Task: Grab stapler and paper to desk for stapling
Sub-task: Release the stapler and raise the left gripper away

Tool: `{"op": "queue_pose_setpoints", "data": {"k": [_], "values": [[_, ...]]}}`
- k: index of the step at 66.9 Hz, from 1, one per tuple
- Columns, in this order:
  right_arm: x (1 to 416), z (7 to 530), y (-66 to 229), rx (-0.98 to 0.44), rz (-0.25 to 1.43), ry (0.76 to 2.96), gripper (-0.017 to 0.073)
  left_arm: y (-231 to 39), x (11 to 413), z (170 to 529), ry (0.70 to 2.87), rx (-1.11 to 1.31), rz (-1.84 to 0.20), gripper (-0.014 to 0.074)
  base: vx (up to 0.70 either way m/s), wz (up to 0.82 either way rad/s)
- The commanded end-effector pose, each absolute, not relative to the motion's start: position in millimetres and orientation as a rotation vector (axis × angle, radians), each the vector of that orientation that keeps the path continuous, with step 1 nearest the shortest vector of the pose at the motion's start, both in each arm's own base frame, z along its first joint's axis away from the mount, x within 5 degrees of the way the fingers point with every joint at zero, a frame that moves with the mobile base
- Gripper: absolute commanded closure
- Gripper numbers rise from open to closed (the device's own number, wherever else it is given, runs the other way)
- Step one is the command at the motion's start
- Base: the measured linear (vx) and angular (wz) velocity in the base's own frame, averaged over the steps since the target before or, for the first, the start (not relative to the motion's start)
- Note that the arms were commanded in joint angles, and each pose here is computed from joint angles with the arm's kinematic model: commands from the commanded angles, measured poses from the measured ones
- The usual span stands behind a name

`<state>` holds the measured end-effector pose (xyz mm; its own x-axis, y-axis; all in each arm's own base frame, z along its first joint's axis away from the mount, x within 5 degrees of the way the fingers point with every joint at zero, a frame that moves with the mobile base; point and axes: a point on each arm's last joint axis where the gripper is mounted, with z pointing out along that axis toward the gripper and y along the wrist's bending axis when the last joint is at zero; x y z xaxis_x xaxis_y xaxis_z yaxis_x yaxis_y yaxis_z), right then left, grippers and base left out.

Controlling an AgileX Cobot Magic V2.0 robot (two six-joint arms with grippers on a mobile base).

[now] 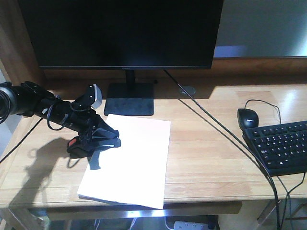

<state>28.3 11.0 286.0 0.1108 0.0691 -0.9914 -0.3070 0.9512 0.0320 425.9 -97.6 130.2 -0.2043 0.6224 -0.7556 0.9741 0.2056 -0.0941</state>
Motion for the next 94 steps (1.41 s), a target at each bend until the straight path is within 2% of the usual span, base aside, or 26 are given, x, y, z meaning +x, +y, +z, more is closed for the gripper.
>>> {"op": "queue_pose_setpoints", "data": {"k": [1, 34, 44, 59, 74, 81, 86, 94], "values": [[25, 299, 9, -0.174, 0.277, 1.346, -0.0014, -96, 427, 139, 1.909, 1.532, -0.691, 0.06, 0.0, 0.0], [25, 299, 9, -0.174, 0.277, 1.346, -0.0014, -96, 427, 139, 1.931, 1.51, -0.702, 0.06, 0.0, 0.0], [25, 299, 9, -0.174, 0.277, 1.346, -0.0014, -96, 427, 155, 1.919, 1.503, -0.704, 0.06, 0.0, 0.0], [25, 299, 9, -0.174, 0.277, 1.346, -0.0014, -91, 428, 229, 1.929, 1.48, -0.622, 0.06, 0.0, 0.0], [25, 299, 9, -0.174, 0.277, 1.346, -0.0014, -71, 422, 309, 2.198, 1.309, -0.345, 0.06, 0.0, 0.0], [25, 299, 9, -0.174, 0.277, 1.346, -0.0014, -53, 414, 347, 2.358, 1.112, -0.135, 0.06, 0.0, 0.0], [25, 299, 9, -0.174, 0.277, 1.346, -0.0014, -41, 409, 376, 2.437, 0.868, -0.006, 0.06, 0.0, 0.0], [25, 299, 9, -0.174, 0.277, 1.346, -0.0014, -32, 395, 418, 2.444, 0.4, 0.001, 0.06, 0.0, 0.0]]}}
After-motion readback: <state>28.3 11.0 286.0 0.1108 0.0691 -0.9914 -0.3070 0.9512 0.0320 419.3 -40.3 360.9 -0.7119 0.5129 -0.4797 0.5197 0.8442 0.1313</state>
